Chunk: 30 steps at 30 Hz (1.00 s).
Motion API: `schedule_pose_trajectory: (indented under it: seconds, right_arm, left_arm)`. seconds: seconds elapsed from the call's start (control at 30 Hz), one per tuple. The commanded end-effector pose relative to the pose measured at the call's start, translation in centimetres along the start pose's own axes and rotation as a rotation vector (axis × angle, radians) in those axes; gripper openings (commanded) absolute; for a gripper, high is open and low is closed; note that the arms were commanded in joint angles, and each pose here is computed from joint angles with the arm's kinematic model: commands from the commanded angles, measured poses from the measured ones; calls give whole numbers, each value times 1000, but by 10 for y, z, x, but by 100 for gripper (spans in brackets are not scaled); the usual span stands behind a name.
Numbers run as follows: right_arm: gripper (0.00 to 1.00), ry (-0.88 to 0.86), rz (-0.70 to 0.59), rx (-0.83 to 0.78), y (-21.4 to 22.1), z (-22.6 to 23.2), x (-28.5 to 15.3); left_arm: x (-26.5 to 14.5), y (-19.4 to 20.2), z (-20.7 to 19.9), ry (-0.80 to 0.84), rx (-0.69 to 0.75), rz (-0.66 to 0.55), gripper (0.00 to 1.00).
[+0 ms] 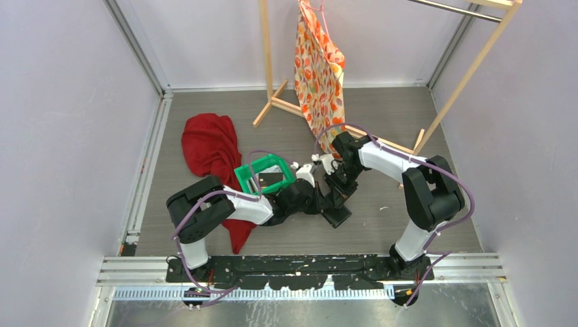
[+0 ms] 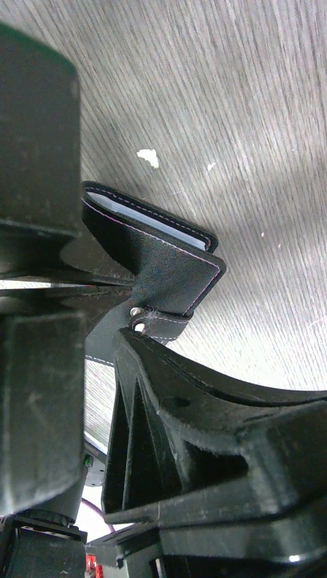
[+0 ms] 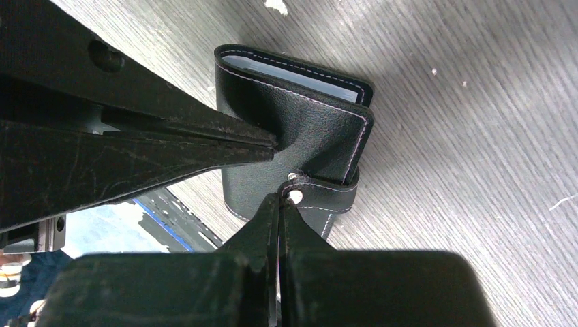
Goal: Put the credit cards into the card holder
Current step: Close the card holder at the center of the board.
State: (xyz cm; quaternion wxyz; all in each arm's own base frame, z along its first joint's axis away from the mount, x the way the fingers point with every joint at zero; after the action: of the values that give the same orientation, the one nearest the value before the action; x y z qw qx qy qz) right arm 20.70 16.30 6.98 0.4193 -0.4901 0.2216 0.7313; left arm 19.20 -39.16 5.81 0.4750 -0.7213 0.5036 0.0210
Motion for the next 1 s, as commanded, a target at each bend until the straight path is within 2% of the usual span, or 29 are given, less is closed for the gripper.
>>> schedule_pose_trajectory:
  seconds: [0.0, 0.47, 0.97]
  right_arm:
    - [1, -30, -33, 4, -9, 7, -4]
    - [1, -18, -2, 32, -6, 5, 8]
    - [1, -30, -70, 35, -13, 9, -5]
  left_arm:
    - [1, 27, 18, -49, 14, 90, 4]
    - [3, 27, 17, -43, 12, 94, 3]
    - [3, 28, 19, -40, 5, 97, 3]
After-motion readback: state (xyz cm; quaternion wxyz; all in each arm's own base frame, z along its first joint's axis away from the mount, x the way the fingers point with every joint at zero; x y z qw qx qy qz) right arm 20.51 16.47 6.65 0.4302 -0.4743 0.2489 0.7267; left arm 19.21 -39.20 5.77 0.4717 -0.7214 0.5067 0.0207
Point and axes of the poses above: each gripper's point midway between its finger pads, its own x axis out along the fingers, its own z axis along the line the jaws close on, y = z × x, the point moved 3 cm from there along -x, back along the fingers, and after that the axes turned 10 degrees about x, right-handed, at the moved point
